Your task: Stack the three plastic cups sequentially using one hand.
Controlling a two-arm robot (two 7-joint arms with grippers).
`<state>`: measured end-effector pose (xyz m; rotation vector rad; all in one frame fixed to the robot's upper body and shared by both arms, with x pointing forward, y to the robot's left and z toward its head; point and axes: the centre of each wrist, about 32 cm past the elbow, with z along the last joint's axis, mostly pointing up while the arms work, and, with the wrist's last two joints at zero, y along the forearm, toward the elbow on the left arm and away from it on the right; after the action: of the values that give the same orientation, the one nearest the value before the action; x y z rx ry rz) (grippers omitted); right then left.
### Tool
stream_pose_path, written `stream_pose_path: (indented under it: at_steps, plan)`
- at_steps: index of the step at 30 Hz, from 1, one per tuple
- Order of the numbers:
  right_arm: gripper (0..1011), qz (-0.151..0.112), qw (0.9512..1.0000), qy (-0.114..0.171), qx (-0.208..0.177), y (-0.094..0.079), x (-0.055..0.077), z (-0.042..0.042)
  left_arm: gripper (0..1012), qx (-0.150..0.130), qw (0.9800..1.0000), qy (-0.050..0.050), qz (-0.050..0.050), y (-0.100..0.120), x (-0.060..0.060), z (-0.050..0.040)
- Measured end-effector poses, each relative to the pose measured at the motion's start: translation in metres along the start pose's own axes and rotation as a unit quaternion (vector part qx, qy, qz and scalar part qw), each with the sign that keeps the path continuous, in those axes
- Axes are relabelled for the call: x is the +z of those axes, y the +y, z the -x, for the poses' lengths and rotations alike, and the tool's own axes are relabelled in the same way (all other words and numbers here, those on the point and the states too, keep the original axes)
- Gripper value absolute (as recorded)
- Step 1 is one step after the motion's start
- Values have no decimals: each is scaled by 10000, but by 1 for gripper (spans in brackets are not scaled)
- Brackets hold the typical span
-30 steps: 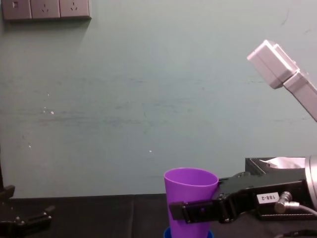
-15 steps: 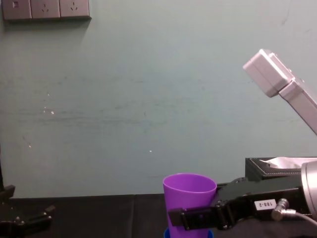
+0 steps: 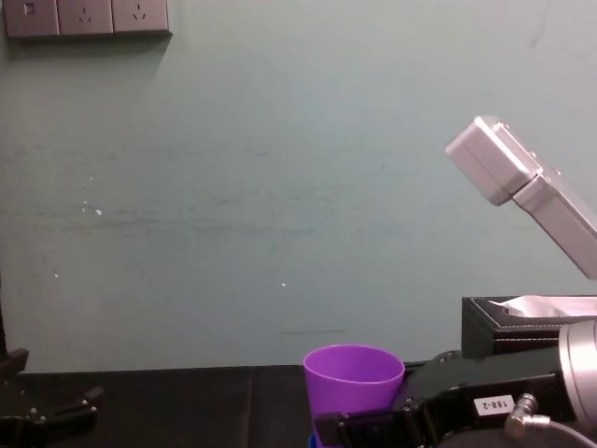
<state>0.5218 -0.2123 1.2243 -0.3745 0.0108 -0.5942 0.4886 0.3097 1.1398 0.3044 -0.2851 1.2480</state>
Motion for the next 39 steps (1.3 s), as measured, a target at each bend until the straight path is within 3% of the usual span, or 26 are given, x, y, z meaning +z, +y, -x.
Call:
stream_pose_path:
  at_steps: [33, 39]
  plan:
    - [723, 78, 10000, 21, 2, 47, -42, 14, 1000, 0, 10000, 0, 0, 0, 0, 0]
    - [879, 73, 10000, 20, 1, 44, -41, 12, 1000, 0, 10000, 0, 0, 0, 0, 0]
